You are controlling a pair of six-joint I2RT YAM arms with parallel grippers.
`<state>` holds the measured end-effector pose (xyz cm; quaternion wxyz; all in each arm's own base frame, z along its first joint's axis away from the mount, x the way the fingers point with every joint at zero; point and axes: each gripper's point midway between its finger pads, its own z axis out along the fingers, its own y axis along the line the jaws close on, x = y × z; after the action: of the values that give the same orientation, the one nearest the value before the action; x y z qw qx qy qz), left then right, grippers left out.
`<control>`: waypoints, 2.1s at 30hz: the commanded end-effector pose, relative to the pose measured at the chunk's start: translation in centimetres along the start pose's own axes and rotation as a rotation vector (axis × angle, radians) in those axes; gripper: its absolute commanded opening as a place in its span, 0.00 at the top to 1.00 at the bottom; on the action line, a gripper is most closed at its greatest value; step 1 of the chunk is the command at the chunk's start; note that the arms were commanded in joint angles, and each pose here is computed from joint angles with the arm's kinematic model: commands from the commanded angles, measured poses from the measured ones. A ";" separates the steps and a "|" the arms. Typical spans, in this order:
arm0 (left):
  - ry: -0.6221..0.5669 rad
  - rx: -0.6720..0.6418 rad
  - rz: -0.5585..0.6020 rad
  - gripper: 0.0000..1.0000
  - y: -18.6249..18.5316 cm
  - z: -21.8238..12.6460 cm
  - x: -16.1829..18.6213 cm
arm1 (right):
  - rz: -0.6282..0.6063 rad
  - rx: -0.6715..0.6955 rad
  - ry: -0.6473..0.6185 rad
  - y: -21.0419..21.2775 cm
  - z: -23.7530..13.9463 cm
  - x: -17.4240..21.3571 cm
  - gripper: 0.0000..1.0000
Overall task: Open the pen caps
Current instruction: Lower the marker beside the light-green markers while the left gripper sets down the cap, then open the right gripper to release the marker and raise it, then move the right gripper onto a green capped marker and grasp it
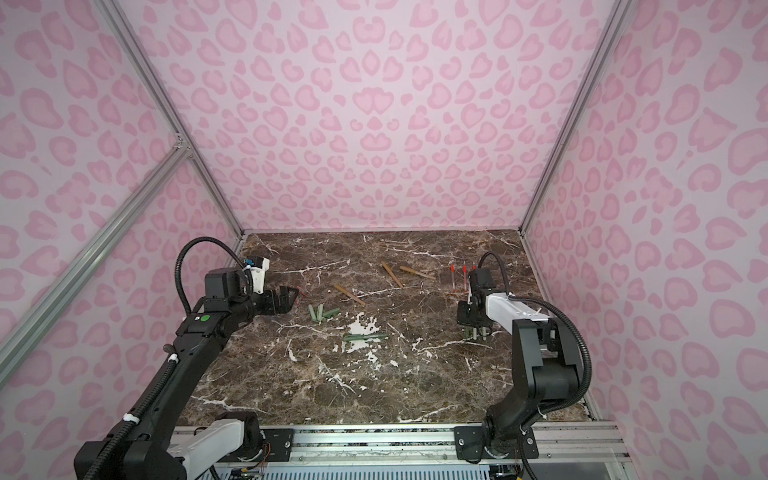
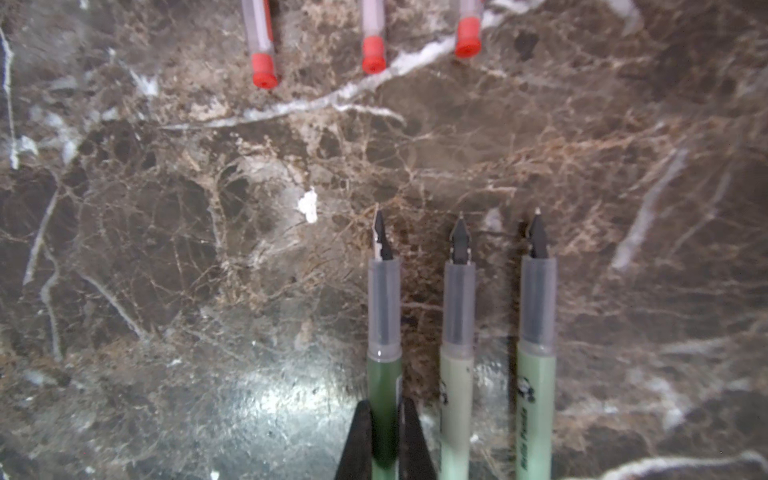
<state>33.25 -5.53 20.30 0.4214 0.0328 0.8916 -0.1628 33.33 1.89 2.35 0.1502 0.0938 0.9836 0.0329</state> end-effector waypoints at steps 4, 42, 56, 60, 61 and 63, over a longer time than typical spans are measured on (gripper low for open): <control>-0.054 0.017 -0.001 0.00 0.0 -0.5 -1.4 | -0.027 0.007 -0.001 0.2 0.2 0.1 0.99; -0.066 0.002 -0.023 0.02 0.8 -0.9 -1.9 | -0.610 -0.371 -0.148 18.0 -7.8 3.2 0.43; -0.071 -0.011 -0.026 0.02 1.1 -1.2 -1.9 | -1.068 -0.331 0.044 26.4 -3.5 9.1 0.49; -0.084 -0.013 -0.019 0.02 1.2 -1.3 -2.0 | -1.167 -0.334 0.077 28.0 -2.8 10.5 0.50; -0.082 -0.017 -0.019 0.02 1.3 -1.2 -1.8 | -1.176 -0.325 0.086 28.2 -2.4 10.5 0.50; -0.079 -0.018 -0.026 0.02 1.4 -1.2 -1.9 | -1.185 -0.307 0.107 28.4 -1.9 10.5 0.52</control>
<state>33.57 -3.70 21.55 0.4446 0.0071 0.8812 -0.1604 28.02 32.44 4.73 0.1286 -0.4770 0.8620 0.1138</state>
